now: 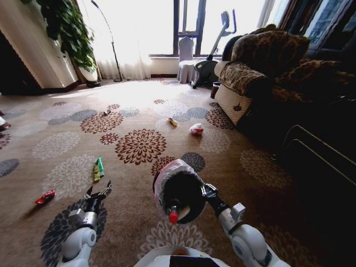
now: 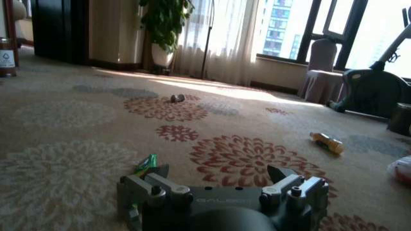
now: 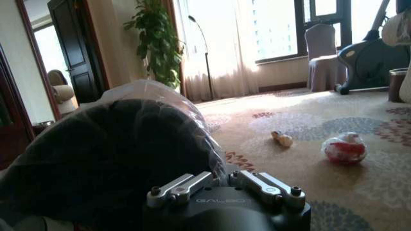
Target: Pick up the trash from the ground and place it into the trash bin.
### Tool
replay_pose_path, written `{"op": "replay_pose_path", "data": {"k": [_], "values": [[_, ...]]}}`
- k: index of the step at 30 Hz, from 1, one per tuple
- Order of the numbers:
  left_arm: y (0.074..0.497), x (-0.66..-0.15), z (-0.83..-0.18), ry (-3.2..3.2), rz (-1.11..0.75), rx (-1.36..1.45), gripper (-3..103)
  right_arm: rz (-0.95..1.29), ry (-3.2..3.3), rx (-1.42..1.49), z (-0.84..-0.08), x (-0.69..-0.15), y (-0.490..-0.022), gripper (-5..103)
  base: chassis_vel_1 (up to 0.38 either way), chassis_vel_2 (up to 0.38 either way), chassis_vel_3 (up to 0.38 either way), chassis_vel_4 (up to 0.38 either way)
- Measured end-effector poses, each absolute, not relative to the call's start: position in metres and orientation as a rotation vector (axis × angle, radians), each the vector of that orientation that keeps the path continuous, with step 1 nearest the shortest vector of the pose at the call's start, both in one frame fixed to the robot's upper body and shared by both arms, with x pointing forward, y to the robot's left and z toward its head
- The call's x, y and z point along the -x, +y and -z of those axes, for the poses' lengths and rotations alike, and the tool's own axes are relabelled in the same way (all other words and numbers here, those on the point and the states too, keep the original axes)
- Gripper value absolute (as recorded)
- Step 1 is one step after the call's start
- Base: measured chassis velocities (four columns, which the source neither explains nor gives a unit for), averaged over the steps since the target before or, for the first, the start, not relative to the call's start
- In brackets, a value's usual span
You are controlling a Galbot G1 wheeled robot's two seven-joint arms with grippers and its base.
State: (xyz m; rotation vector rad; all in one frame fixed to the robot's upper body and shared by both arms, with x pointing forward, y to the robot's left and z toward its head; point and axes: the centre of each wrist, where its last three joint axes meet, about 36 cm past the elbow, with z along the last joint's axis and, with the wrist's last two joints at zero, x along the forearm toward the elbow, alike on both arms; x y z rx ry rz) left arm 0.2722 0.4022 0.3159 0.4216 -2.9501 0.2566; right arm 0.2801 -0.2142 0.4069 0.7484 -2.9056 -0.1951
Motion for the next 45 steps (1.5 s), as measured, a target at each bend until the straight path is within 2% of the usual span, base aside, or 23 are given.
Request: {"op": "replay_pose_path", "data": {"k": [15, 20, 23, 29, 34, 45], "values": [[0.424, -0.274, -0.31, -2.891, -0.218, -0.523, 100, 0.203, -2.908, -0.75, -0.406, -0.279, -0.213, 0, 0.209, 0.209, -0.189, -0.208], [0.45, -0.268, -0.291, -2.827, -0.144, -0.594, 100, 0.197, -2.907, -0.752, -0.406, -0.278, -0.212, 0, 0.032, 0.048, -0.009, -0.024], [0.48, -0.253, -0.262, -2.779, 0.031, -0.601, 100, 0.189, -2.904, -0.753, -0.404, -0.279, -0.213, 0, -0.04, -0.035, 0.006, 0.006], [0.507, -0.233, -0.25, -2.718, 0.143, -0.599, 100, 0.189, -2.908, -0.754, -0.402, -0.28, -0.213, 0, 0.021, 0.04, -0.032, -0.023], [0.538, -0.223, -0.246, -2.706, 0.281, -0.532, 100, 0.197, -2.908, -0.755, -0.398, -0.28, -0.212, 0, 0.156, 0.144, -0.127, -0.161], [0.574, -0.241, -0.251, -2.722, 0.289, -0.28, 100, 0.213, -2.92, -0.755, -0.397, -0.277, -0.215, 0, 0.224, 0.213, -0.229, -0.224]]}}
